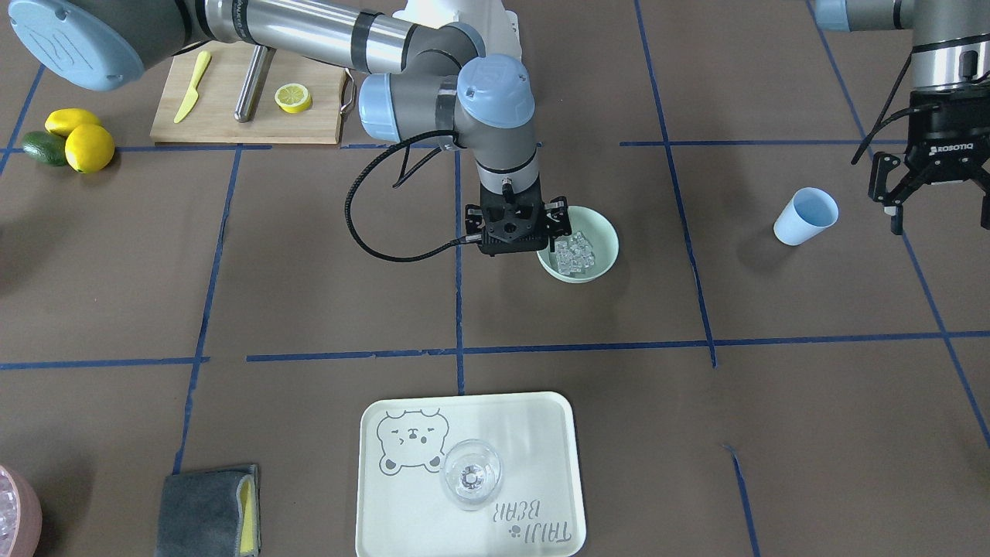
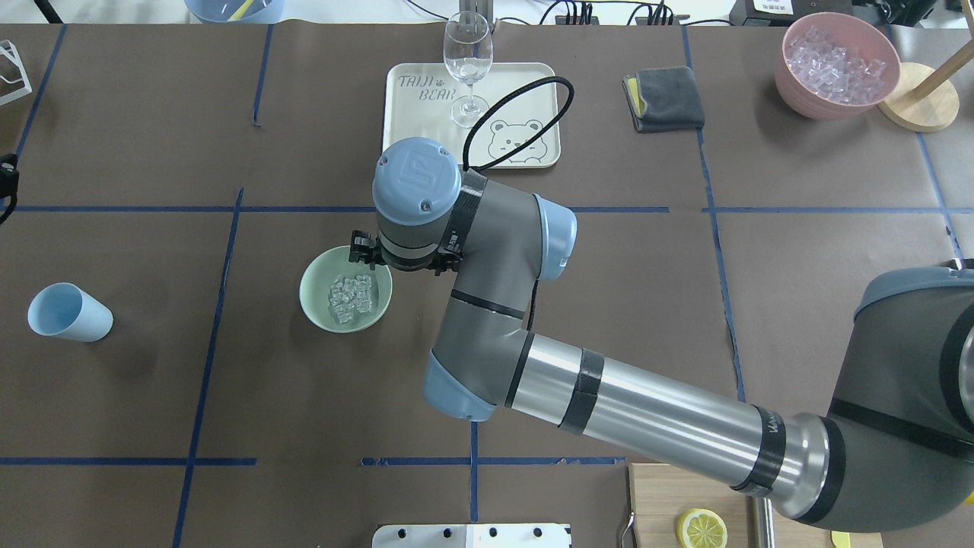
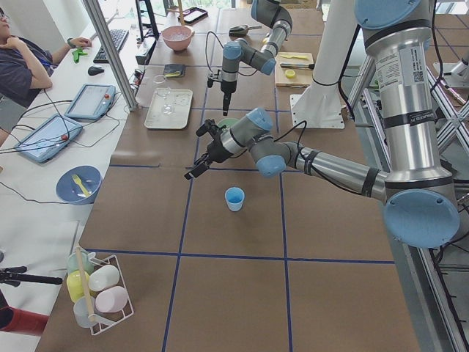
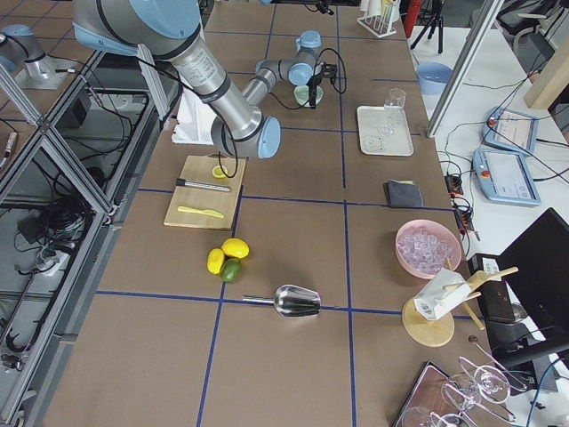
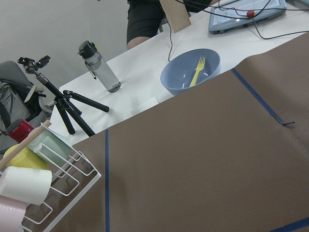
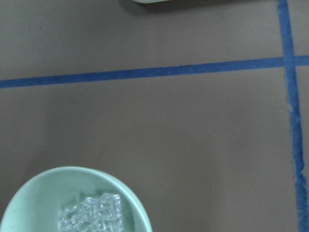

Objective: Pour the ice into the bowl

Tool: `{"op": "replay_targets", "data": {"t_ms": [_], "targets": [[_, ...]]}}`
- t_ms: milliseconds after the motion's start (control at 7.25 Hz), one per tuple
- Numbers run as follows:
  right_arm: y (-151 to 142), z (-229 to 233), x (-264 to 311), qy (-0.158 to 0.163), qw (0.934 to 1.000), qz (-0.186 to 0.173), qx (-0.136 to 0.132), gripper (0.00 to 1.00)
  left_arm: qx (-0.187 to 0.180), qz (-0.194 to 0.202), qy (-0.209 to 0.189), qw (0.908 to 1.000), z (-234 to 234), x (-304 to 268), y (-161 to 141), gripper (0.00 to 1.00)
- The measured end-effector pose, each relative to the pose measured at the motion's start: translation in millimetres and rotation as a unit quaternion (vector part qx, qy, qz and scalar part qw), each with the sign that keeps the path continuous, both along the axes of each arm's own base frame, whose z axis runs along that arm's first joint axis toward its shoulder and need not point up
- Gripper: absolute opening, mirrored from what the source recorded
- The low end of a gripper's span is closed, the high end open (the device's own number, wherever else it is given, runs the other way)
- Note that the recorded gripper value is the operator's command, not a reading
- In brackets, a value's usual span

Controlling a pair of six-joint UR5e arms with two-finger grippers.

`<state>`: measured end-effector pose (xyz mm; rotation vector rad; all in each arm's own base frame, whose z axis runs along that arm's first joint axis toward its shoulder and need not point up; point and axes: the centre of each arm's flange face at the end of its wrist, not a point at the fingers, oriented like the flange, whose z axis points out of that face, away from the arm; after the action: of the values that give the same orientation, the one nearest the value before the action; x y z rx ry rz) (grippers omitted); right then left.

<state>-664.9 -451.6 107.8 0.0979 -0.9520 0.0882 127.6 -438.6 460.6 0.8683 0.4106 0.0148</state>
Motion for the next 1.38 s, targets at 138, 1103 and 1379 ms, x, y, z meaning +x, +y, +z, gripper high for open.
{"op": "replay_targets", "data": {"t_ms": [138,1103,1379], "targets": [[10,-3,-13,-0.002,1.0000,-0.007,0.003,1.00,-0.016,0.009,0.006,0.9998,-6,-6,-11,1.00],[14,11,-43,0.010,0.9998,-0.011,0.013,0.00,-0.105,0.079,0.040,0.9905,-1,-62,-61,1.00],[11,-7,-25,-0.011,0.9998,-0.010,0.015,0.00,-0.130,0.108,0.060,0.9838,23,-84,-66,1.00]]}}
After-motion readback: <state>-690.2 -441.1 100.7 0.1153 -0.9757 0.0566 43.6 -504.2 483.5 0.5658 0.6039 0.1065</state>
